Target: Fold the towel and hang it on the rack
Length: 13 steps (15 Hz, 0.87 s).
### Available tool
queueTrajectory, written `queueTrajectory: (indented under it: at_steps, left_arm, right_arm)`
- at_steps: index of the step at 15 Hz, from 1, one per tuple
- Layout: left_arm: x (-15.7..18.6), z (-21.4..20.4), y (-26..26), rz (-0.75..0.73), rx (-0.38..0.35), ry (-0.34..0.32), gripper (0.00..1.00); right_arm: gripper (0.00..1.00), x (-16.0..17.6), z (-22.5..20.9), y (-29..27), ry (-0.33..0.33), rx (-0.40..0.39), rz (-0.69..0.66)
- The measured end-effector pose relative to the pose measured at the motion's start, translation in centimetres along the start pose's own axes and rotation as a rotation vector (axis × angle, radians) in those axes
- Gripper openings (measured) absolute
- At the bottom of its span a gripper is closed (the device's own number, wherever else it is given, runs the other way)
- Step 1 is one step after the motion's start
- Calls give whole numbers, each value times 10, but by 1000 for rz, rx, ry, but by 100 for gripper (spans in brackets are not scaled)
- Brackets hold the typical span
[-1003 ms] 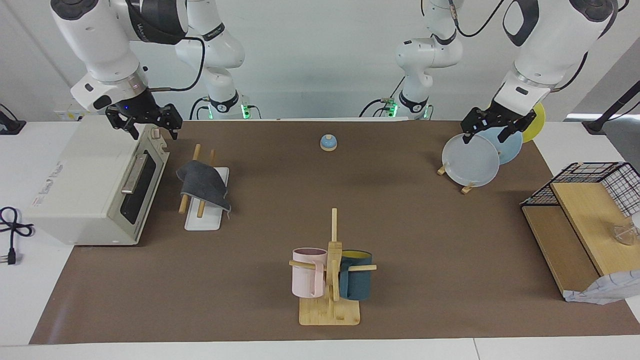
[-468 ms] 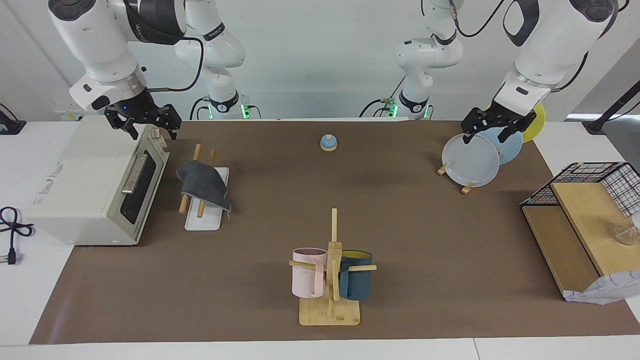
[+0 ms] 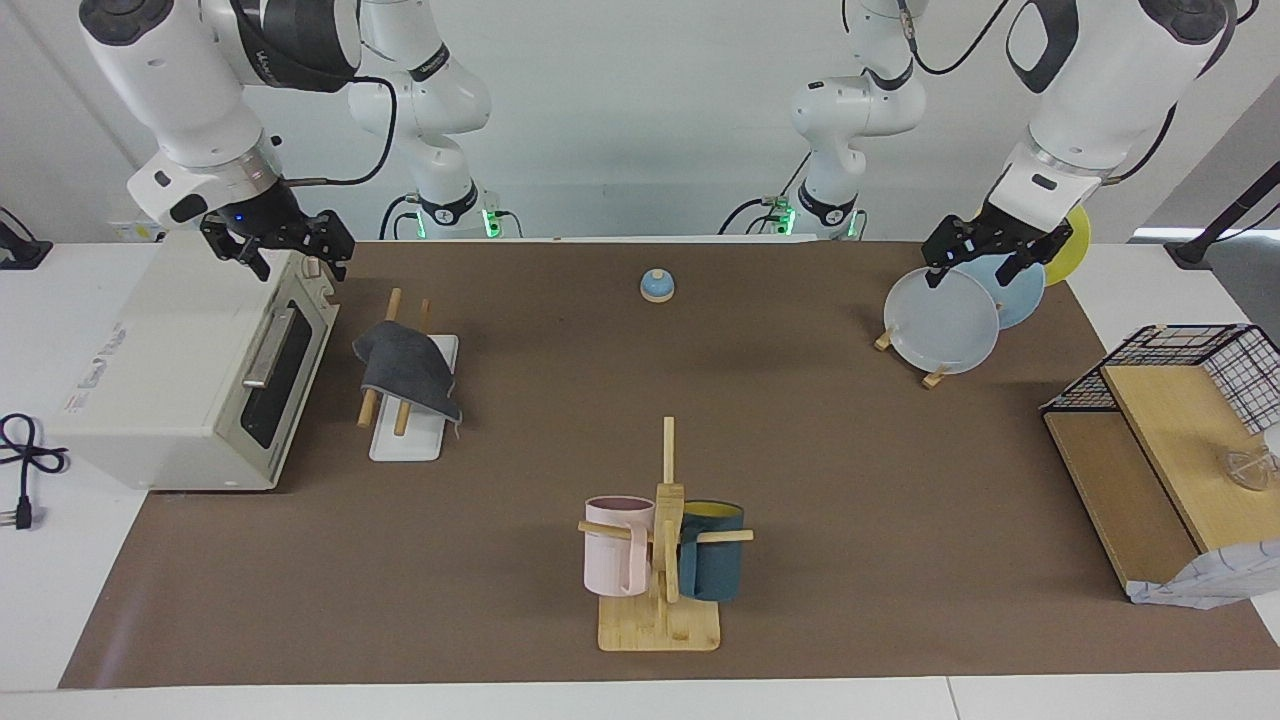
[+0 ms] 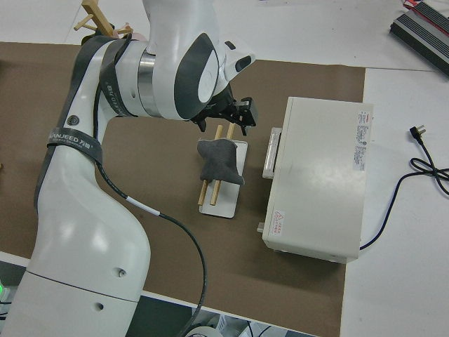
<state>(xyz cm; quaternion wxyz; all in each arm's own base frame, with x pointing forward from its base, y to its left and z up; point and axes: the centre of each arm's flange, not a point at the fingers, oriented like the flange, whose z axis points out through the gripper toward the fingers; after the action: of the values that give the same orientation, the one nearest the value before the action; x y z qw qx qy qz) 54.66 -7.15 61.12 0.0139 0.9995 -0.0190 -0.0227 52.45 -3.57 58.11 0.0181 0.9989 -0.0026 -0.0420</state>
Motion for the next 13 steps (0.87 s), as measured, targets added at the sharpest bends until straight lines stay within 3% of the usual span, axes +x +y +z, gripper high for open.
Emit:
queueTrajectory:
  at_steps: [13]
  left_arm:
    - [0,0,0,0,0,0,100]
  right_arm:
    - [100,22,-3,4,-32,-4,10]
